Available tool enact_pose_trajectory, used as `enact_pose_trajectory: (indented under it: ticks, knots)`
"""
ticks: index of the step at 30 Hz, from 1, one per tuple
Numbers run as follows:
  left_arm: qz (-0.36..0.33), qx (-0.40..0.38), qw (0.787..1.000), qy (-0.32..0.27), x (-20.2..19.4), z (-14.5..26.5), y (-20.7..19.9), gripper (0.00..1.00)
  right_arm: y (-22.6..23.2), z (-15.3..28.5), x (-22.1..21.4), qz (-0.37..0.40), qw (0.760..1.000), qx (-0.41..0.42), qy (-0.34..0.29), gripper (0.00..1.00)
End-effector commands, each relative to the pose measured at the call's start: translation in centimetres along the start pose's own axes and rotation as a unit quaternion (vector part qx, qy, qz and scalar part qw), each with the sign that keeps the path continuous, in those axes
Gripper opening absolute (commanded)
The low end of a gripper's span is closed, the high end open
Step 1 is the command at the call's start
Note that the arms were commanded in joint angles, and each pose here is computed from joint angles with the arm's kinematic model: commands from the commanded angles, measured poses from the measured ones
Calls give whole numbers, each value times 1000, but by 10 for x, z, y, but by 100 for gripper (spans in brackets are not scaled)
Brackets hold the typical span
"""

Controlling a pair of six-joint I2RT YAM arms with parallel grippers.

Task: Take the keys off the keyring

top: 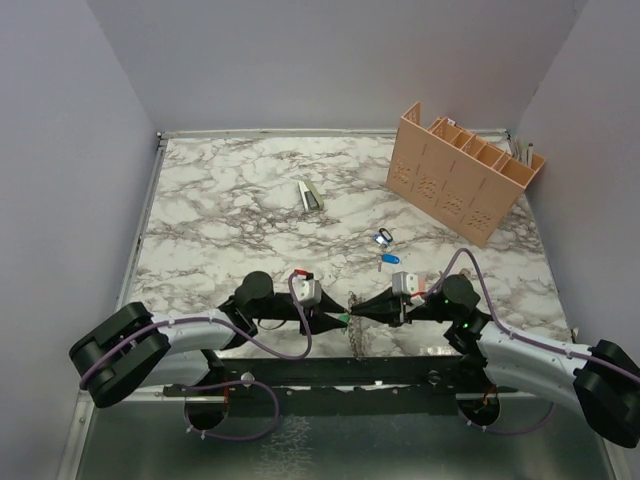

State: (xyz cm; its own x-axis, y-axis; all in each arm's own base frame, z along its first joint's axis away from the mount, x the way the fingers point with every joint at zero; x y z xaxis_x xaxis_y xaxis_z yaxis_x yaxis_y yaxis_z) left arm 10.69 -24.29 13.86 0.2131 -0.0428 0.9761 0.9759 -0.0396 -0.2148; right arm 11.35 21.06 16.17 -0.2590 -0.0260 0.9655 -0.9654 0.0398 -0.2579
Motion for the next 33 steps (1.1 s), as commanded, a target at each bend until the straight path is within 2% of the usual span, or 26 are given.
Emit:
enact_pose_trajectory:
  ticks: [1, 4, 7, 11, 19, 28, 33]
  knots:
    - [1, -20, 1000, -1, 5, -6, 1, 40, 0, -3, 8, 15, 999, 18, -22, 0]
    - [7, -27, 1000, 5, 3, -8, 2, 41, 0, -4, 8, 14, 999, 23, -23, 0]
    - [15, -31, 999, 11, 1, -10, 3, 37, 0, -4, 8, 15, 999, 24, -24, 1]
    - [16, -23, 1000, 5, 4, -10, 4, 23, -1, -3, 7, 15, 1000, 18, -21, 0]
    - [8, 54, 998, -31, 12, 4, 6, 0, -4, 2, 3, 21, 1000, -15, -7, 1]
    - [8, 85, 995, -45, 15, 8, 8, 0, -9, 4, -6, 8, 999, -46, 23, 0]
    - [-5, 112, 993, -34, 15, 8, 12, 0, -10, -2, -13, -37, 997, -25, 60, 2]
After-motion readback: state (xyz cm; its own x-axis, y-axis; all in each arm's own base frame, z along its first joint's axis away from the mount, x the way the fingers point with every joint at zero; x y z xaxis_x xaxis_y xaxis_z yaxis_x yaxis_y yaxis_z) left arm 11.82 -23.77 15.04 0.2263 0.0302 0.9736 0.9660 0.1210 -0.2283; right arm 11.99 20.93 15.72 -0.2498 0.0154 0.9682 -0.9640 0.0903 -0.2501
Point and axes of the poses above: each gripper's point midway between its finger pads, its own z axis back along the fingers, its own y axis along the line the jaws close on, x = y × z, the point moved 7 cm from there along z, back along the fingers, and after that the axes turned 7 degrees about z, right-handed, at the moved point
